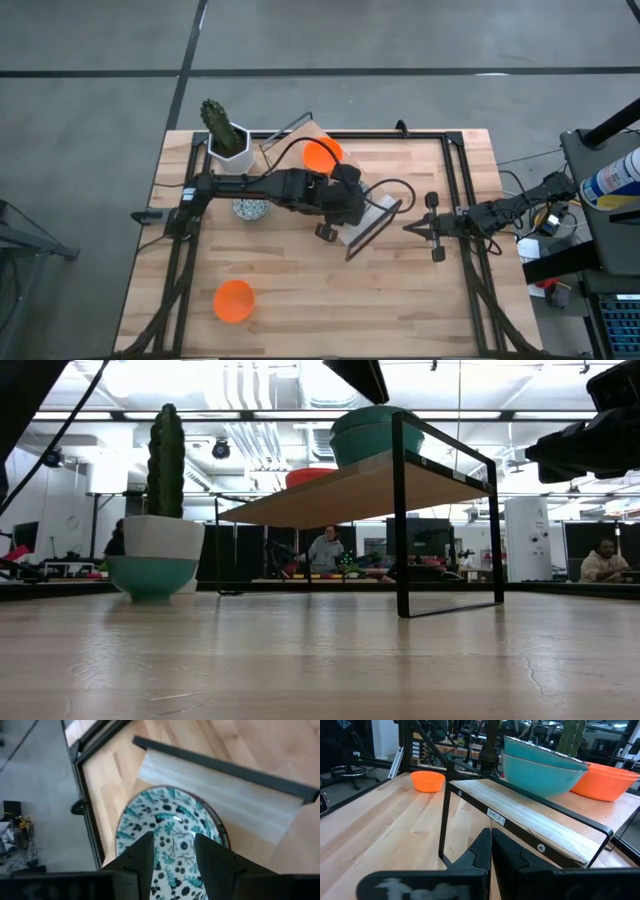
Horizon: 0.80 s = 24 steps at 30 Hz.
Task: Pick & Place Mini bowls
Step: Stack the bottom blue patterned bowl on top of the blue patterned bowl on the shelf, then stack the blue patterned bowl on top of the blue patterned bowl on the shelf
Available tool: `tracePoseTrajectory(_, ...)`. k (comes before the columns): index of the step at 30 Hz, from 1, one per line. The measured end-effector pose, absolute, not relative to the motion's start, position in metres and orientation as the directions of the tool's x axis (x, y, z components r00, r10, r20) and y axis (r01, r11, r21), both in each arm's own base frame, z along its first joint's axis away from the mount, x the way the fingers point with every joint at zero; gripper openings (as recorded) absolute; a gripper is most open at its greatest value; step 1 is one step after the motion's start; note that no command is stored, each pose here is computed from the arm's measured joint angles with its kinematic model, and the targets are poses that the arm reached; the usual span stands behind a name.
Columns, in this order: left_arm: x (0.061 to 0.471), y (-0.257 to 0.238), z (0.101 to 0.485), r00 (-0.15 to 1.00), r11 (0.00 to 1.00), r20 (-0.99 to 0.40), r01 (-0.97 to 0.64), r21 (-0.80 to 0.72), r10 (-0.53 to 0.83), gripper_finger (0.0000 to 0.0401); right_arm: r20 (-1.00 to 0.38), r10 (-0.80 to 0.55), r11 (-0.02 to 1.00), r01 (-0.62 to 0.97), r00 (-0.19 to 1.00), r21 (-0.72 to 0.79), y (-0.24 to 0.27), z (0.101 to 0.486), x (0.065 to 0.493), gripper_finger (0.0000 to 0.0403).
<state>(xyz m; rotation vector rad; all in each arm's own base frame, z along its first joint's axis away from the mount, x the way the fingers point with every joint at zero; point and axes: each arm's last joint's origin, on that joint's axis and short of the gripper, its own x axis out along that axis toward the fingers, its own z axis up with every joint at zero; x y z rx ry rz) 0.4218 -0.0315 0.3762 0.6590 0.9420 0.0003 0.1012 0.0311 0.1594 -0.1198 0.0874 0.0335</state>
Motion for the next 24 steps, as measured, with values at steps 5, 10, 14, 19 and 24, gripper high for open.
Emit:
tracePoseTrajectory(5,0.423,-0.032,0.363,0.571,0.806,-0.775,0.305,0.507,0.272,0.0137,-0.089,0.028,0.992,-0.039,0.996,-0.116,0.031,0.159,0.101,0.0008)
tracePoseTrajectory(10,0.424,-0.032,0.36,0.562,0.8,-0.774,0.3,0.52,0.292,0.0137,-0.089,0.028,0.993,-0.038,0.996,-0.113,0.031,0.159,0.101,0.0008)
tracePoseTrajectory(14,0.424,-0.031,0.366,0.581,0.798,-0.756,0.28,0.533,0.301,0.0137,-0.089,0.028,0.992,-0.039,0.996,-0.119,0.031,0.159,0.101,0.0008)
tracePoseTrajectory(19,0.426,-0.032,0.367,0.601,0.806,-0.744,0.264,0.53,0.292,0.0137,-0.089,0.028,0.992,-0.039,0.996,-0.12,0.031,0.159,0.101,0.0008)
tracePoseTrajectory(24,0.426,-0.032,0.364,0.592,0.798,-0.747,0.272,0.538,0.302,0.0137,-0.089,0.028,0.992,-0.039,0.996,-0.119,0.031,0.159,0.101,0.0008)
